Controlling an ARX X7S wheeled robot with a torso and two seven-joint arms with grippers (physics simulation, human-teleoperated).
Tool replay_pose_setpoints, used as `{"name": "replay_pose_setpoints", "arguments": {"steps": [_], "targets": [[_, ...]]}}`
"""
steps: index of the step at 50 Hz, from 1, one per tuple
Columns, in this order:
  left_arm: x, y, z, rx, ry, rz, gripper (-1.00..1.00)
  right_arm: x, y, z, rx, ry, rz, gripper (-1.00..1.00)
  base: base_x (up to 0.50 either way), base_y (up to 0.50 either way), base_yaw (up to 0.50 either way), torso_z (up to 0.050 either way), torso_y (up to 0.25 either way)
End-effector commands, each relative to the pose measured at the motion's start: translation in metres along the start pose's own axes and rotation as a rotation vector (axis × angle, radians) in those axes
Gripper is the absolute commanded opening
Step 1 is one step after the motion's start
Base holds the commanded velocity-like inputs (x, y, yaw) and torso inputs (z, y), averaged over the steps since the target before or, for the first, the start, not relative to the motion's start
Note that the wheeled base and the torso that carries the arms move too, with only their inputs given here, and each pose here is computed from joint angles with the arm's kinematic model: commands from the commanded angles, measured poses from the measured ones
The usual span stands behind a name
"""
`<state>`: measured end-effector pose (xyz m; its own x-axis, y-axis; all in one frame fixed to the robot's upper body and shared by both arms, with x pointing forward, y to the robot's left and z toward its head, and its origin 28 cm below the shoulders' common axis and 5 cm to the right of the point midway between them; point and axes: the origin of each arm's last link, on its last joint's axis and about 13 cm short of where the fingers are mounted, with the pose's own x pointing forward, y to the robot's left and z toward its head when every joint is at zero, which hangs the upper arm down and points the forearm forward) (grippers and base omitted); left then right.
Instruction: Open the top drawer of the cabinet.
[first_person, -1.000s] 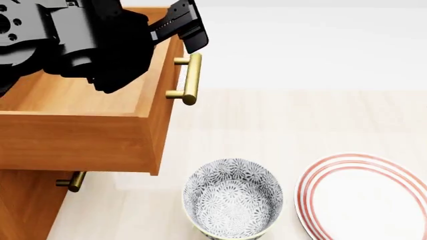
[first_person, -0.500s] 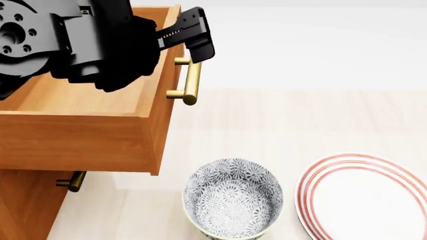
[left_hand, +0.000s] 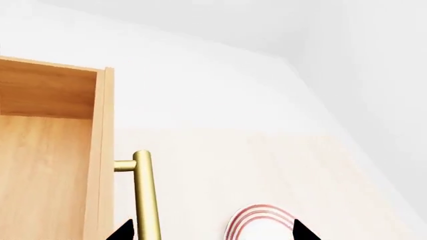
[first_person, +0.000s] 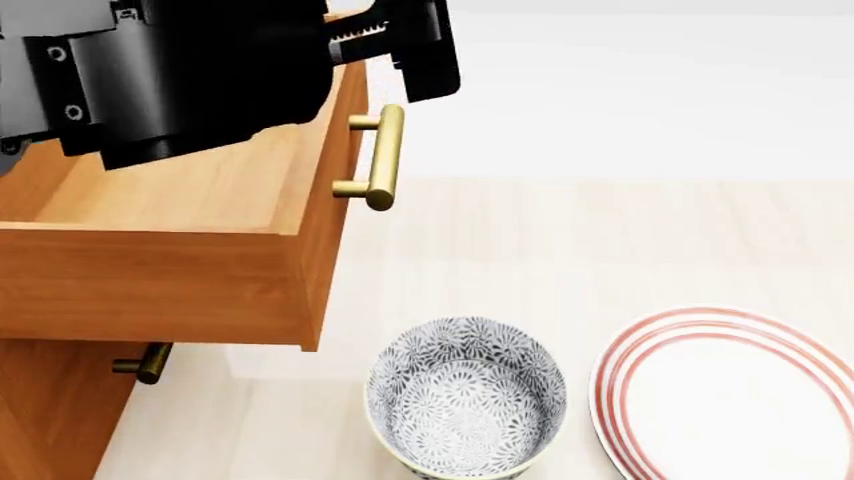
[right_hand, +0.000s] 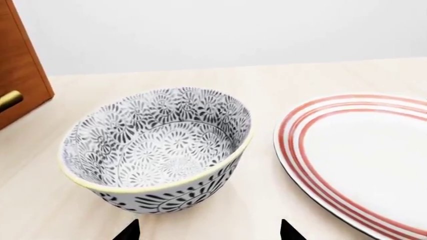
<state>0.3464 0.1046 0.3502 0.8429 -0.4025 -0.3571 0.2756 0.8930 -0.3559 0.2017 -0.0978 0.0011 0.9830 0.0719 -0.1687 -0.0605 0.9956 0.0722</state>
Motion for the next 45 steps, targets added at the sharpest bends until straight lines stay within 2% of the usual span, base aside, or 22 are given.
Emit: {"name": "replay_pose_setpoints", "arguments": {"steps": [1, 4, 9, 12, 17, 19, 26, 29, 31, 34, 35, 36, 39, 45], "targets": [[-0.022, -0.009, -0.016, 0.044, -0.066, -0.098, 1.00, 0.004, 0.001, 0.002, 0.007, -0.016, 0.000, 1.00, 0.00, 0.00, 0.00, 0.000, 0.000], [-0.027, -0.007, -0.022, 0.053, -0.073, -0.106, 1.00, 0.004, 0.001, 0.002, 0.008, -0.016, -0.002, 1.00, 0.00, 0.00, 0.00, 0.000, 0.000], [-0.035, -0.002, -0.032, 0.119, -0.155, -0.106, 1.00, 0.004, 0.000, 0.002, 0.009, -0.013, -0.003, 1.00, 0.00, 0.00, 0.00, 0.000, 0.000], [-0.047, -0.001, -0.039, 0.220, -0.266, -0.099, 1.00, 0.004, 0.001, 0.002, 0.008, -0.011, -0.002, 1.00, 0.00, 0.00, 0.00, 0.000, 0.000], [-0.062, -0.002, -0.057, 0.343, -0.381, -0.095, 1.00, 0.003, 0.001, 0.001, 0.006, -0.008, 0.002, 1.00, 0.00, 0.00, 0.00, 0.000, 0.000], [-0.069, -0.003, -0.062, 0.450, -0.513, -0.056, 1.00, 0.002, 0.001, 0.001, 0.006, -0.007, 0.003, 1.00, 0.00, 0.00, 0.00, 0.000, 0.000], [-0.086, -0.001, -0.082, 0.518, -0.681, -0.058, 1.00, 0.002, 0.002, 0.000, 0.005, -0.004, 0.005, 1.00, 0.00, 0.00, 0.00, 0.000, 0.000], [-0.089, 0.003, -0.094, 0.514, -0.693, -0.082, 1.00, 0.002, 0.002, 0.000, 0.004, -0.003, 0.007, 1.00, 0.00, 0.00, 0.00, 0.000, 0.000], [-0.091, 0.005, -0.099, 0.512, -0.736, -0.093, 1.00, 0.002, 0.002, -0.001, 0.004, -0.003, 0.008, 1.00, 0.00, 0.00, 0.00, 0.000, 0.000], [-0.088, 0.013, -0.106, 0.533, -0.850, -0.031, 1.00, 0.002, 0.002, -0.001, 0.004, 0.000, 0.009, 1.00, 0.00, 0.00, 0.00, 0.000, 0.000], [-0.088, 0.014, -0.108, 0.525, -0.849, -0.056, 1.00, 0.002, 0.002, -0.001, 0.004, 0.001, 0.010, 1.00, 0.00, 0.00, 0.00, 0.000, 0.000], [-0.087, 0.016, -0.112, 0.561, -0.864, -0.058, 1.00, 0.002, 0.002, -0.001, 0.004, 0.002, 0.010, 1.00, 0.00, 0.00, 0.00, 0.000, 0.000], [-0.088, 0.018, -0.118, 0.593, -0.890, -0.064, 1.00, 0.002, 0.002, 0.000, 0.003, 0.002, 0.011, 1.00, 0.00, 0.00, 0.00, 0.000, 0.000], [-0.084, 0.026, -0.140, 0.583, -0.871, -0.105, 1.00, 0.001, 0.003, 0.001, 0.002, 0.002, 0.013, 1.00, 0.00, 0.00, 0.00, 0.000, 0.000]]}}
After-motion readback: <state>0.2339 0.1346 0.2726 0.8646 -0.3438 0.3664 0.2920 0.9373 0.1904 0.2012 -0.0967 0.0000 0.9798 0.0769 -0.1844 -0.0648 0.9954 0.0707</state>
